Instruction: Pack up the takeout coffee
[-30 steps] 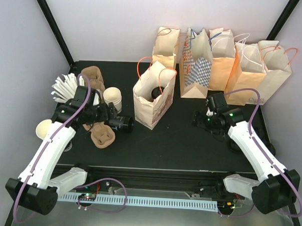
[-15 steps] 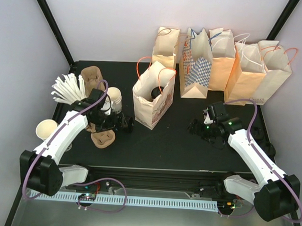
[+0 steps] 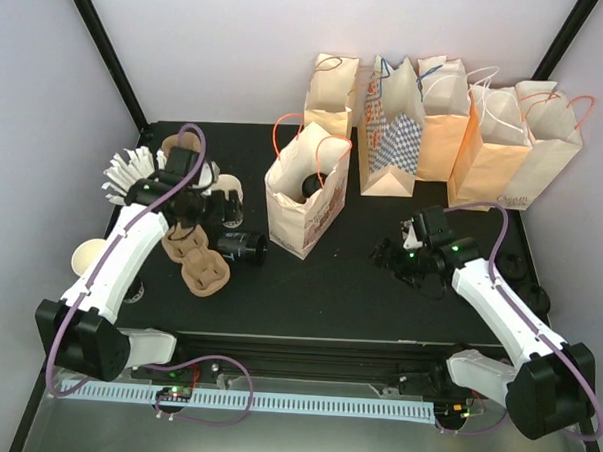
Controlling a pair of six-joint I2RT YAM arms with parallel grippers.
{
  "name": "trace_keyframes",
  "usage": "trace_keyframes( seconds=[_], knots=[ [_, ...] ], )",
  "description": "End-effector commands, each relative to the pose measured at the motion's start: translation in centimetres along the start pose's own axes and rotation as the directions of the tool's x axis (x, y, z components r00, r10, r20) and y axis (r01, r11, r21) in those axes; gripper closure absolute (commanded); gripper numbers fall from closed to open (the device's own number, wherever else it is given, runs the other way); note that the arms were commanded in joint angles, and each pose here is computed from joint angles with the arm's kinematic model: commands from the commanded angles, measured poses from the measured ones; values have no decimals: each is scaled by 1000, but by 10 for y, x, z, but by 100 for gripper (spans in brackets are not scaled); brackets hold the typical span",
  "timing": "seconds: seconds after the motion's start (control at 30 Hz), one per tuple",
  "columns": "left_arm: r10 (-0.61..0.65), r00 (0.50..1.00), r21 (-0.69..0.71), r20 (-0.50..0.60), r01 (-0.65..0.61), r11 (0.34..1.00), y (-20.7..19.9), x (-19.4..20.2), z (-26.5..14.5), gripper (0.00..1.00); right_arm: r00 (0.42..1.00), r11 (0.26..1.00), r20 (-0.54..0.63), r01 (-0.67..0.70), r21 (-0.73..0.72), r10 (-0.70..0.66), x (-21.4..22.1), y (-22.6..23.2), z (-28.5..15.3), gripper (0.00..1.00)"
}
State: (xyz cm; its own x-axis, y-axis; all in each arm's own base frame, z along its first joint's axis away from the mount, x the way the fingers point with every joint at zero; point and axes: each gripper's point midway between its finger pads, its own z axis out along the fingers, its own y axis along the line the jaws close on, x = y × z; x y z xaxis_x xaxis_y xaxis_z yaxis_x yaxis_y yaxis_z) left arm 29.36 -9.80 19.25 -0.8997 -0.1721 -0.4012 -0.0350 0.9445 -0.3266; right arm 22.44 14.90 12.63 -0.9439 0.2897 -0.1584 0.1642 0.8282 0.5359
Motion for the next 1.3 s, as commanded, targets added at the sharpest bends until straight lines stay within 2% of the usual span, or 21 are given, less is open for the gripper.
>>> trace_keyframes(
  seconds=[0.0, 0.13, 0.23, 0.33, 0.57, 0.83, 0.97, 1.03, 1.27],
  knots=[
    [-89, 987, -30, 136, 93, 995, 11, -53, -20, 4, 999, 999, -10, 31, -21, -31, -8, 12, -2, 15],
    [-225, 961, 69, 157, 217, 974, 19, -79, -25, 21, 998, 998, -17, 68, 14, -68, -15, 14, -6, 15],
    [-290, 950, 116, 114, 277, 954, 20, -87, -18, 32, 997, 997, -16, 80, 24, -80, -18, 15, -8, 15],
    [-332, 939, 71, 90, 326, 943, 28, -89, -13, 33, 996, 995, -4, 94, 13, -94, -20, 20, -11, 15],
    [-388, 920, 0, 50, 389, 921, 41, -88, 6, 44, 992, 992, -4, 127, 27, -127, -22, 21, -16, 15],
    [-433, 896, -172, 93, 443, 880, 71, -89, 7, 53, 987, 986, -34, 158, 63, -156, -18, 13, -15, 15],
    [-447, 892, -190, 74, 452, 871, 71, -89, 8, 55, 984, 982, -41, 175, 77, -172, -21, 13, -16, 15],
    [-435, 897, -186, 79, 442, 878, 72, -90, 11, 59, 983, 979, -41, 184, 85, -181, -24, 14, -16, 15],
    [-432, 901, -234, 47, 431, 872, 79, -88, 20, 59, 982, 978, -37, 188, 92, -185, -30, 16, -12, 15]
  ],
)
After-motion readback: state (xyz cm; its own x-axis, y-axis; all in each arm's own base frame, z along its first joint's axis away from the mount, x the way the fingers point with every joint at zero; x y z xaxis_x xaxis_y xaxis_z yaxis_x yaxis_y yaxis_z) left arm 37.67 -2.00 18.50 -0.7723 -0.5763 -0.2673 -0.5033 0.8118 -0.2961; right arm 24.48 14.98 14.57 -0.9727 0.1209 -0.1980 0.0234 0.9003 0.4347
